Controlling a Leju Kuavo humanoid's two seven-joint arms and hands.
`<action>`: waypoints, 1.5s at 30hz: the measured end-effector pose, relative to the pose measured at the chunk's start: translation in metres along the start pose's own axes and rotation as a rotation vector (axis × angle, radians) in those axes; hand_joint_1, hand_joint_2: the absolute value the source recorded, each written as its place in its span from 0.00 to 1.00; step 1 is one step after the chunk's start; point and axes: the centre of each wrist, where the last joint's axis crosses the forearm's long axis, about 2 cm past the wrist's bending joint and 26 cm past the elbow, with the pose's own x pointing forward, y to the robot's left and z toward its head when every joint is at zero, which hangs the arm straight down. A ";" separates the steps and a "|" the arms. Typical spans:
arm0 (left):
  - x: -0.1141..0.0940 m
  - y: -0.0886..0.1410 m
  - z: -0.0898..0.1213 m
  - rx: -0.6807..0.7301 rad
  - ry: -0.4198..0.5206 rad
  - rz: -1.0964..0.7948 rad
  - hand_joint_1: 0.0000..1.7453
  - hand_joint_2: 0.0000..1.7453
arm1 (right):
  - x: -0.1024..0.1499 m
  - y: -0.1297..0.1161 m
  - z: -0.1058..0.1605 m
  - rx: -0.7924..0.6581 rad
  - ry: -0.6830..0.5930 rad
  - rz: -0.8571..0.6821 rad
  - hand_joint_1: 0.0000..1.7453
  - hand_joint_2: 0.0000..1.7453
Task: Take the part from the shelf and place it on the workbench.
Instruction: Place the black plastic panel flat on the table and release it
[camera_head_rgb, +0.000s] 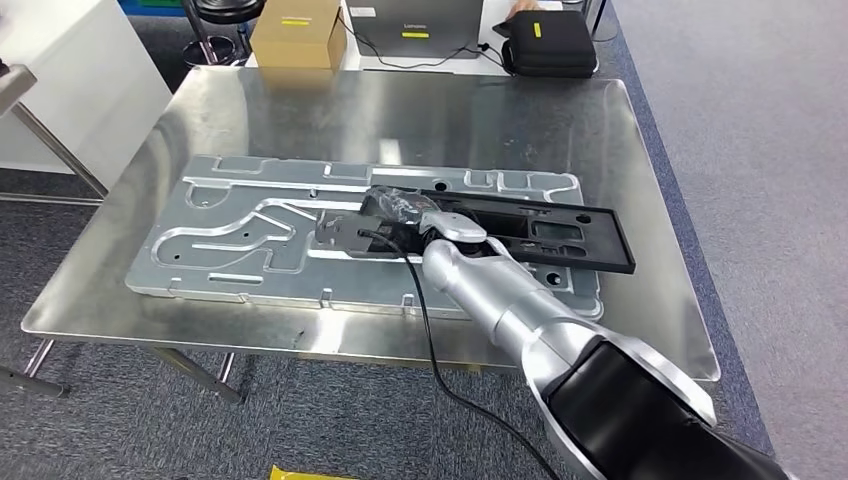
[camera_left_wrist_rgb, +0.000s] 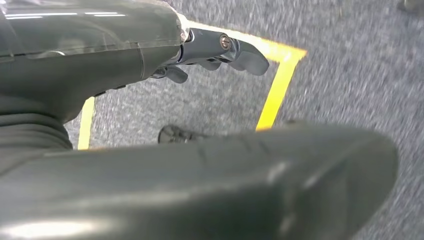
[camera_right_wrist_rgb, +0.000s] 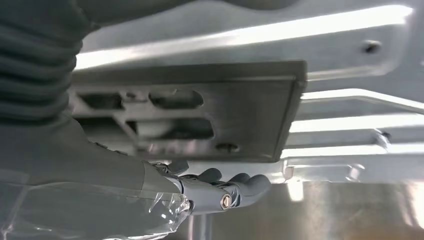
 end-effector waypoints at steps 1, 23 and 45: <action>0.001 -0.001 0.000 -0.007 0.001 -0.002 0.00 0.00 | -0.002 -0.002 0.000 0.003 -0.032 -0.086 0.00 0.00; -0.019 -0.003 0.010 -0.020 -0.001 0.096 0.00 0.00 | -0.173 -0.081 0.144 -1.250 -0.481 -0.269 0.00 0.00; -0.030 -0.003 0.016 0.035 -0.027 0.198 0.00 0.00 | -0.329 0.110 0.477 -1.109 0.386 -0.016 0.00 0.00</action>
